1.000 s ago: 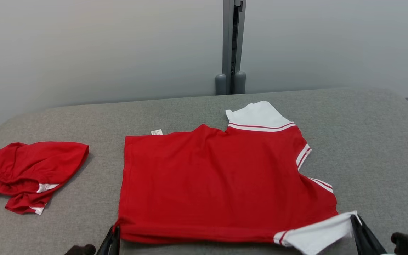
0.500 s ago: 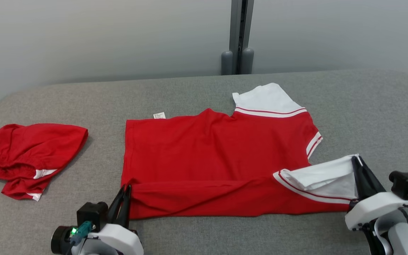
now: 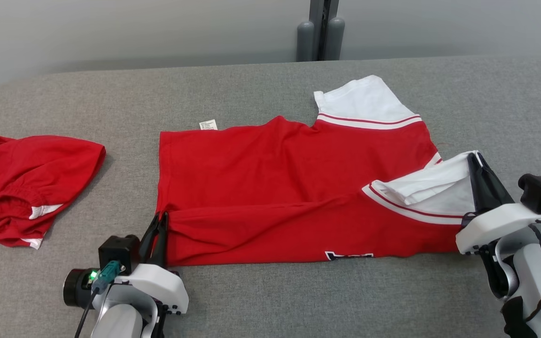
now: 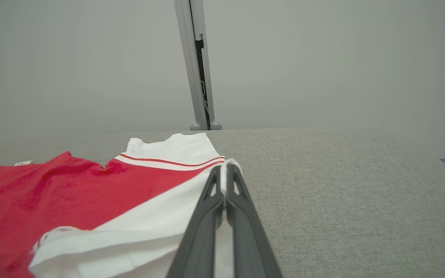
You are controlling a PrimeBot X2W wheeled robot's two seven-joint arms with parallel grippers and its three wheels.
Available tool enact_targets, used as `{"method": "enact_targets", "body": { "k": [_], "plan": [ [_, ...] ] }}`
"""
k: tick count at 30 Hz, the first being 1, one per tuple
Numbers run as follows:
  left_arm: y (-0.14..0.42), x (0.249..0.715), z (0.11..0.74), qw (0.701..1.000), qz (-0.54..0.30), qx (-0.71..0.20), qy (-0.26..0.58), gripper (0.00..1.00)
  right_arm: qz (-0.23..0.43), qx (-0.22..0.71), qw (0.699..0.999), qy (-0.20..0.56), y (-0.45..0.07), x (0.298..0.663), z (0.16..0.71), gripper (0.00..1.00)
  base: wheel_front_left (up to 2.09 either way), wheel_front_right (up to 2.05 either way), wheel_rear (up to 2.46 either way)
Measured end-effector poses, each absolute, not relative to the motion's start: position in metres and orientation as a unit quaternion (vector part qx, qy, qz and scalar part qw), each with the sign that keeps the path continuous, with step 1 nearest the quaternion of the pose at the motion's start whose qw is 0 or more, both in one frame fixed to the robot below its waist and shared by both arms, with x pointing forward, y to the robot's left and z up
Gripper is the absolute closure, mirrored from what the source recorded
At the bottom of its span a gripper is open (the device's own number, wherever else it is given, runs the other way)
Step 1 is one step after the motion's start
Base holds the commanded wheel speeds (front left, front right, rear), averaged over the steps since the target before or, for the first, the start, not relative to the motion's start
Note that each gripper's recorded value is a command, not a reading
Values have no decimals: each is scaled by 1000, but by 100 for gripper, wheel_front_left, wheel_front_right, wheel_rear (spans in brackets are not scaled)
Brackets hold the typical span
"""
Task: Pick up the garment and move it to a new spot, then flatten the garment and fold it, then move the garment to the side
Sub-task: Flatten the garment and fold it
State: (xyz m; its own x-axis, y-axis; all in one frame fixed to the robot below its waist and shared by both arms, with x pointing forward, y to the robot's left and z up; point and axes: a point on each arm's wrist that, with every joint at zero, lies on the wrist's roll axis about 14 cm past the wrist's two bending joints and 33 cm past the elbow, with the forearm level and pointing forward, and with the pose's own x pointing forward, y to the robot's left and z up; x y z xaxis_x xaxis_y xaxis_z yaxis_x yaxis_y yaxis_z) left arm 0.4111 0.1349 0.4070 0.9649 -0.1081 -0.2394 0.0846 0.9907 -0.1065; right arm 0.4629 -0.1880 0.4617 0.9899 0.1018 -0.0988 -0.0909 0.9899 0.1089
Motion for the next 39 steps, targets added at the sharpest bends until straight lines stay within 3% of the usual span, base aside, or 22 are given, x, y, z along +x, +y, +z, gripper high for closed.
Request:
{"method": "enact_targets", "body": {
  "k": [7,8,9,10,16,19,29,39],
  "plan": [
    [139,414,398,989,-40,-45,137,100,63,38,996,57,-180,476,459,100,0,0,0],
    [139,415,397,989,-39,-47,138,100,63,37,995,62,-180,477,456,90,0,0,0],
    [139,417,398,989,-38,-49,137,81,61,39,995,67,-180,477,453,49,0,0,0],
    [139,418,399,989,-39,-49,134,0,59,40,995,67,-181,478,452,0,0,0,0],
    [146,418,404,991,-18,-52,124,0,43,49,998,25,-190,484,476,0,0,0,0],
    [151,403,395,989,-4,-60,138,0,29,62,997,24,-195,469,471,0,0,0,0],
    [138,370,371,981,-17,-65,180,0,-12,107,984,141,-203,387,389,0,0,0,0],
    [134,377,372,982,-25,-61,177,0,-16,138,975,175,-193,385,369,0,0,0,0]
  ]
}}
